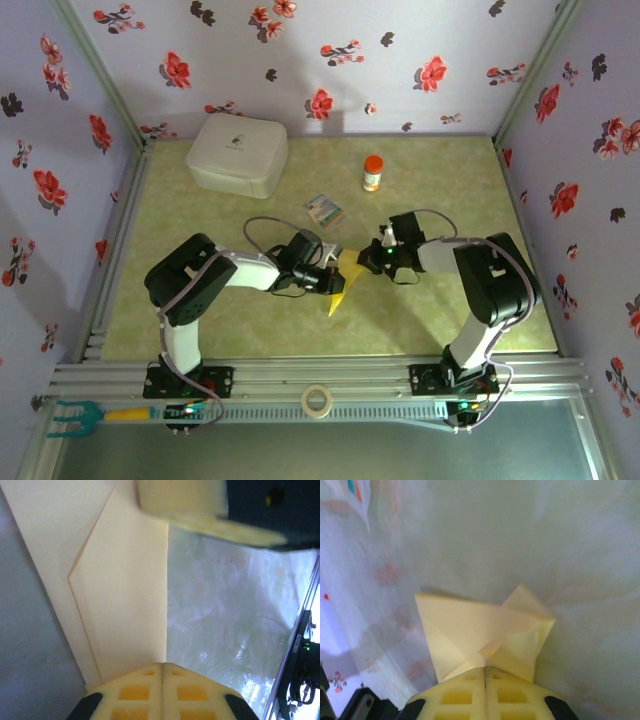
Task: Fold a paper plane with a square sheet of paper (pick it up from the middle)
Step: Fold the wing for the fifth time at the center of the table.
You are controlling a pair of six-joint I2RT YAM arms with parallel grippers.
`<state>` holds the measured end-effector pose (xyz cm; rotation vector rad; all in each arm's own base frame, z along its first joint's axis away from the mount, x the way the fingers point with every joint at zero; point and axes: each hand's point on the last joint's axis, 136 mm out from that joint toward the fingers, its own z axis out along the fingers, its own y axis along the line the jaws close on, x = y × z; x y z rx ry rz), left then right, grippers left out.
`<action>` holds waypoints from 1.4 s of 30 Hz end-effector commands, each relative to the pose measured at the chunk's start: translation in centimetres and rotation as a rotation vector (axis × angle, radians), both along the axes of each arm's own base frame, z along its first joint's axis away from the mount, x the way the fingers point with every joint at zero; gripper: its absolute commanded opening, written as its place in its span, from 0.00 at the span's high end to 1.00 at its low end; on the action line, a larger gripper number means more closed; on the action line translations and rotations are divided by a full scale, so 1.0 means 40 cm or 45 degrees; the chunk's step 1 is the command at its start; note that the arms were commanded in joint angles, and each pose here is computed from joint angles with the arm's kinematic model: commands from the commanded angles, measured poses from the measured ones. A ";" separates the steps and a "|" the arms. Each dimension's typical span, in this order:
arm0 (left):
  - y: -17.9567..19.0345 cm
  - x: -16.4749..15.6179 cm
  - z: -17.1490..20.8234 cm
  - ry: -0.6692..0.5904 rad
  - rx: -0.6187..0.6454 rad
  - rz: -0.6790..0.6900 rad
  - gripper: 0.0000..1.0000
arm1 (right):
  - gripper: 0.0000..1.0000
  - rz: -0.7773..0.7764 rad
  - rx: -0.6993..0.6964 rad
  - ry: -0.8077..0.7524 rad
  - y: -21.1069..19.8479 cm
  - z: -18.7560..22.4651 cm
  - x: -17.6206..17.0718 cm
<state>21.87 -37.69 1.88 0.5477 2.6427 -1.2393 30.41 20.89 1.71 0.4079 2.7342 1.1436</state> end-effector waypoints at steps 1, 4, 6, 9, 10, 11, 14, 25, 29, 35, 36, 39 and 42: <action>0.119 -0.081 -0.150 0.201 0.286 0.024 1.00 | 0.94 -0.098 -0.104 -0.029 -0.059 -0.023 0.051; 0.121 -0.084 -0.154 0.205 0.290 0.021 1.00 | 0.94 -0.122 -0.106 -0.026 -0.076 -0.026 0.067; 0.122 -0.084 -0.154 0.205 0.290 0.021 1.00 | 0.94 -0.145 -0.111 -0.025 -0.089 -0.030 0.078; 0.122 -0.085 -0.154 0.203 0.287 0.018 1.00 | 0.94 -0.178 -0.114 -0.034 -0.107 -0.030 0.093; 0.123 -0.085 -0.155 0.206 0.286 0.020 1.00 | 0.94 -0.189 -0.112 -0.035 -0.112 -0.029 0.098; 0.122 -0.086 -0.155 0.206 0.286 0.019 1.00 | 0.94 -0.199 -0.105 -0.043 -0.115 -0.026 0.104; 0.120 -0.086 -0.155 0.207 0.282 0.018 1.00 | 0.94 -0.214 -0.060 -0.065 -0.118 -0.009 0.116; 0.119 -0.086 -0.152 0.203 0.276 0.012 1.00 | 0.91 -0.080 0.059 -0.180 -0.034 0.114 0.075; 0.115 -0.083 -0.149 0.201 0.272 0.015 1.00 | 0.93 0.023 0.083 -0.139 0.030 0.093 0.024; 0.111 -0.079 -0.144 0.197 0.264 0.012 1.00 | 0.95 0.012 0.001 -0.059 0.013 0.014 0.005; 0.110 -0.080 -0.144 0.198 0.265 0.012 1.00 | 0.95 0.005 -0.008 -0.048 0.006 0.001 0.008; 0.112 -0.081 -0.142 0.197 0.264 0.012 1.00 | 0.95 -0.028 -0.019 -0.026 -0.012 -0.022 0.022; 0.115 -0.084 -0.145 0.200 0.268 0.011 1.00 | 0.95 -0.078 -0.027 -0.025 -0.041 -0.033 0.044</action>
